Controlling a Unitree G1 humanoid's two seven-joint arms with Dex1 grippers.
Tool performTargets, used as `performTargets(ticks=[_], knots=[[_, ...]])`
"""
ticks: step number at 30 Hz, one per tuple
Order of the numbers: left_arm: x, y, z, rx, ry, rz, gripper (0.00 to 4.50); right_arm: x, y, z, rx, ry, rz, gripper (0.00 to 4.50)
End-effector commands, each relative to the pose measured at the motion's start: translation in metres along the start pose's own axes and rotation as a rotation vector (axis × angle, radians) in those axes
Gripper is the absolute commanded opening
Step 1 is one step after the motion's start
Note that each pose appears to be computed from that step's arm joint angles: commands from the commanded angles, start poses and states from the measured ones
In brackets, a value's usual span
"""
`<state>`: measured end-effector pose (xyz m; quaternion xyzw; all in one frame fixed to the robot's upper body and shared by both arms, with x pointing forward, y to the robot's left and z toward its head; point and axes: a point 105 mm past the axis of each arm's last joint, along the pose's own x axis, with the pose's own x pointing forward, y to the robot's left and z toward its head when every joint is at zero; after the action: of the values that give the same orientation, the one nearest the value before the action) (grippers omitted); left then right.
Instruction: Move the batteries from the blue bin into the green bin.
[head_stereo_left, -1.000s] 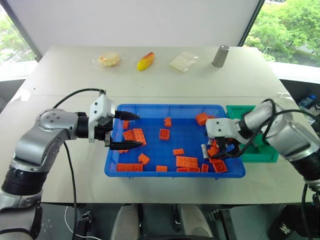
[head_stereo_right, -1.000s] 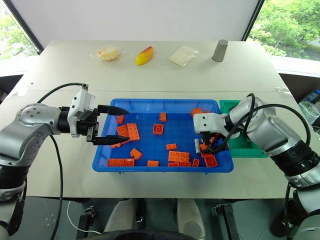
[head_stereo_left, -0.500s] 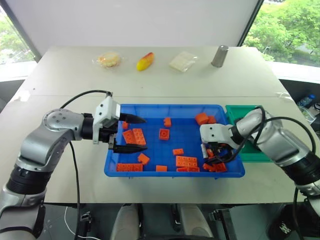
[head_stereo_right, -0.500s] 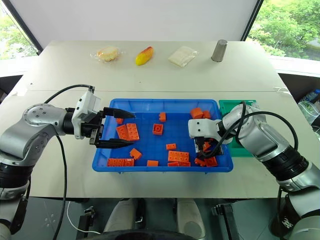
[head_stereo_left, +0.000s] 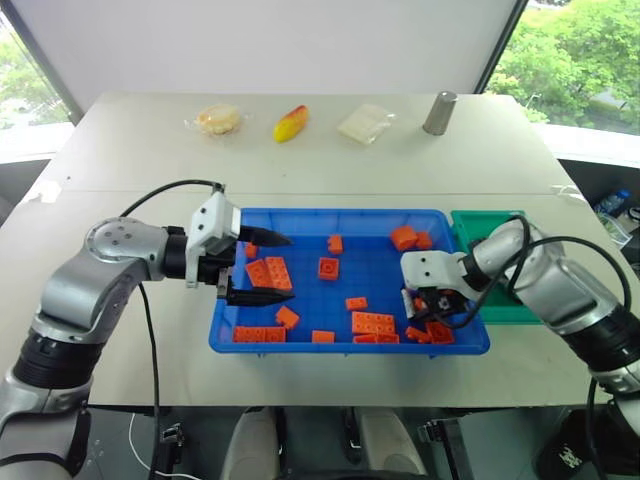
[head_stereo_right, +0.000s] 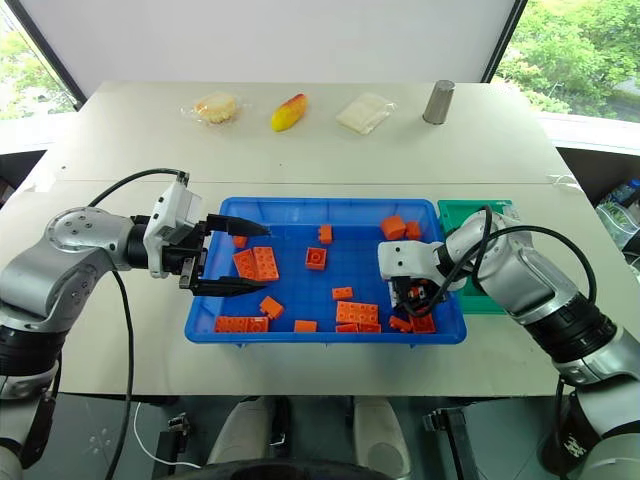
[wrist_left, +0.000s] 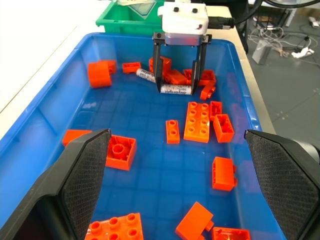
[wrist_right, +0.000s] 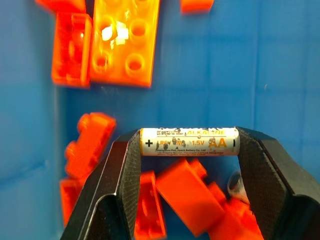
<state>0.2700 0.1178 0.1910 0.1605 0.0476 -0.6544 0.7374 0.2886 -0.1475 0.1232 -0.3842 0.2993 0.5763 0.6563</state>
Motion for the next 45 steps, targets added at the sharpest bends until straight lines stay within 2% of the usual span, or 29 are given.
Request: performTargets(ticks=[1,5,10,13,16,20,21,27,30,32,40,45], knots=[[-0.003,0.0,0.007,0.032,-0.016,0.006,4.5,-0.045,-0.025,0.027,0.061,-0.126,-0.167,2.22],[0.0,-0.002,0.006,0.03,-0.016,-0.007,4.5,-0.087,-0.05,0.013,0.171,-0.146,-0.346,2.22],[0.003,-0.003,0.005,0.043,-0.012,-0.029,4.5,-0.136,-0.057,-0.042,0.245,0.006,-0.495,2.22],[0.003,-0.001,0.006,0.048,-0.012,-0.028,4.5,-0.148,-0.056,-0.065,0.277,0.07,-0.555,2.22],[0.003,0.001,0.004,0.05,-0.01,-0.027,4.5,-0.147,-0.056,-0.079,0.315,0.081,-0.579,2.22],[0.004,0.0,0.0,0.049,-0.002,-0.031,4.5,-0.142,-0.061,-0.079,0.323,0.051,-0.591,4.24],[0.004,0.0,0.0,0.05,-0.001,-0.031,4.5,-0.142,-0.063,-0.079,0.315,0.055,-0.598,4.44],[0.001,0.001,0.0,0.055,0.006,-0.019,4.5,-0.141,-0.07,-0.044,0.239,-0.017,-0.582,4.44],[0.001,0.0,0.0,0.057,0.007,-0.012,4.5,-0.128,-0.056,-0.015,0.158,-0.054,-0.486,4.44],[0.0,-0.001,0.0,0.057,0.007,-0.011,4.5,-0.12,-0.044,-0.006,0.124,-0.059,-0.412,4.44],[0.002,0.002,0.001,0.065,0.002,0.0,4.5,-0.063,-0.026,-0.007,0.148,-0.049,-0.255,4.44],[0.002,0.001,0.001,0.066,0.0,0.004,4.5,-0.039,-0.022,-0.015,0.183,-0.02,-0.224,4.44]])
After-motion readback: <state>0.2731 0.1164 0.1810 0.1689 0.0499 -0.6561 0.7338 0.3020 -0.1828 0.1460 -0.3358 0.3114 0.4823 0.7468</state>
